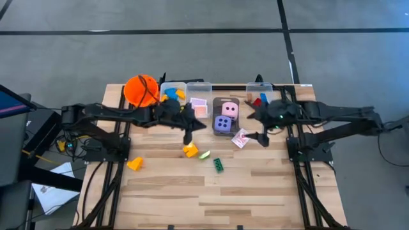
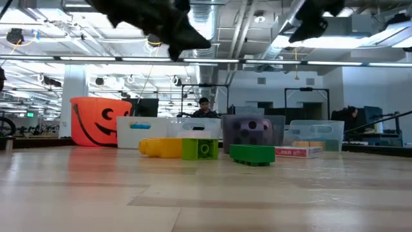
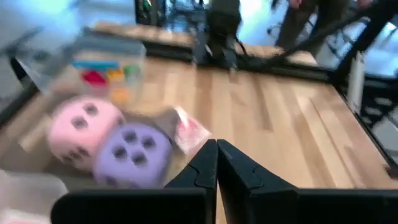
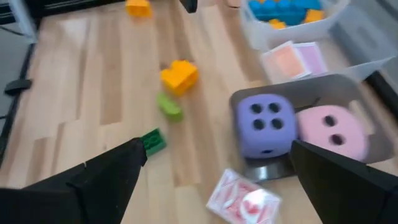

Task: Pick & Place Toys
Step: Put the right big yellow game piece into the white bin

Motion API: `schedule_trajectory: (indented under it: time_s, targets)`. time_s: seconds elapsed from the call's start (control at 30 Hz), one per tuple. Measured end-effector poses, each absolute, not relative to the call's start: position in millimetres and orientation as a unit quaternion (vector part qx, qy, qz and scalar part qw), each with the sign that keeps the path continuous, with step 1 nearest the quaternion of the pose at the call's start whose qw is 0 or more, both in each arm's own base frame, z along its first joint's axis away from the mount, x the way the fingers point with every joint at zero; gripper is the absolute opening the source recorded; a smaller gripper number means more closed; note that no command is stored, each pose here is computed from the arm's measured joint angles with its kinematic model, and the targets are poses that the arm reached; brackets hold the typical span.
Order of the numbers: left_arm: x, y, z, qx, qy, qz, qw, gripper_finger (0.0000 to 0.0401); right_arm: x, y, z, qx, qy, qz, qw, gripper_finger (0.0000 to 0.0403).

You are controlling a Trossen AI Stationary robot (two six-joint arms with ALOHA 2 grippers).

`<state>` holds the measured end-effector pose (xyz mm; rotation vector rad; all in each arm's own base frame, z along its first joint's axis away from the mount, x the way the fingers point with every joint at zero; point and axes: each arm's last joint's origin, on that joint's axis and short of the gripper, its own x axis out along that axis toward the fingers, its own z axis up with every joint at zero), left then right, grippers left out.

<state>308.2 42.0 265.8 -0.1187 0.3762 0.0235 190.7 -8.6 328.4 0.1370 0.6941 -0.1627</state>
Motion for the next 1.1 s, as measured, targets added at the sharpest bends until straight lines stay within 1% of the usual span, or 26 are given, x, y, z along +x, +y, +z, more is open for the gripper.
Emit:
schedule_trajectory:
  time_s: [0.13,0.27,0.33,0.43,0.5,0.6,0.7,0.77,0.83,0.93,1.03,1.1]
  targets:
    - [299,26,242,-0.087,0.195,-0.006,0.977,0.0,177,6,303,0.073,0.339,-0.05,0.937,0.04]
    - [295,13,226,-0.109,0.183,-0.022,0.977,0.0,169,16,267,0.114,0.342,-0.039,0.932,0.04]
    - [293,8,223,-0.116,0.172,-0.029,0.978,0.0002,167,19,254,0.138,0.337,-0.038,0.93,0.04]
    - [294,3,226,-0.115,0.145,-0.041,0.982,0.0017,166,24,240,0.145,0.343,-0.031,0.928,0.04]
    - [295,1,231,-0.119,0.121,-0.046,0.984,0.0037,166,25,235,0.141,0.352,-0.028,0.925,0.04]
    - [296,2,235,-0.127,0.104,-0.041,0.986,0.0081,170,26,233,0.141,0.353,-0.029,0.925,0.04]
    - [295,4,232,-0.123,0.117,-0.008,0.985,0.0134,177,27,233,0.144,0.338,-0.027,0.93,0.04]
    - [294,4,227,-0.104,0.138,-0.002,0.985,0.0172,180,27,233,0.143,0.333,-0.025,0.932,0.04]
    - [292,4,222,-0.066,0.165,-0.006,0.984,0.0207,185,28,233,0.142,0.321,-0.022,0.936,0.04]
    - [290,4,217,0.016,0.197,-0.015,0.98,0.0248,190,29,234,0.132,0.309,-0.015,0.942,0.04]
    - [286,5,209,0.104,0.238,-0.023,0.965,0.0275,195,29,234,0.123,0.298,-0.011,0.947,0.04]
    - [284,5,204,0.141,0.264,-0.035,0.953,0.0285,197,28,233,0.125,0.294,-0.014,0.947,0.04]
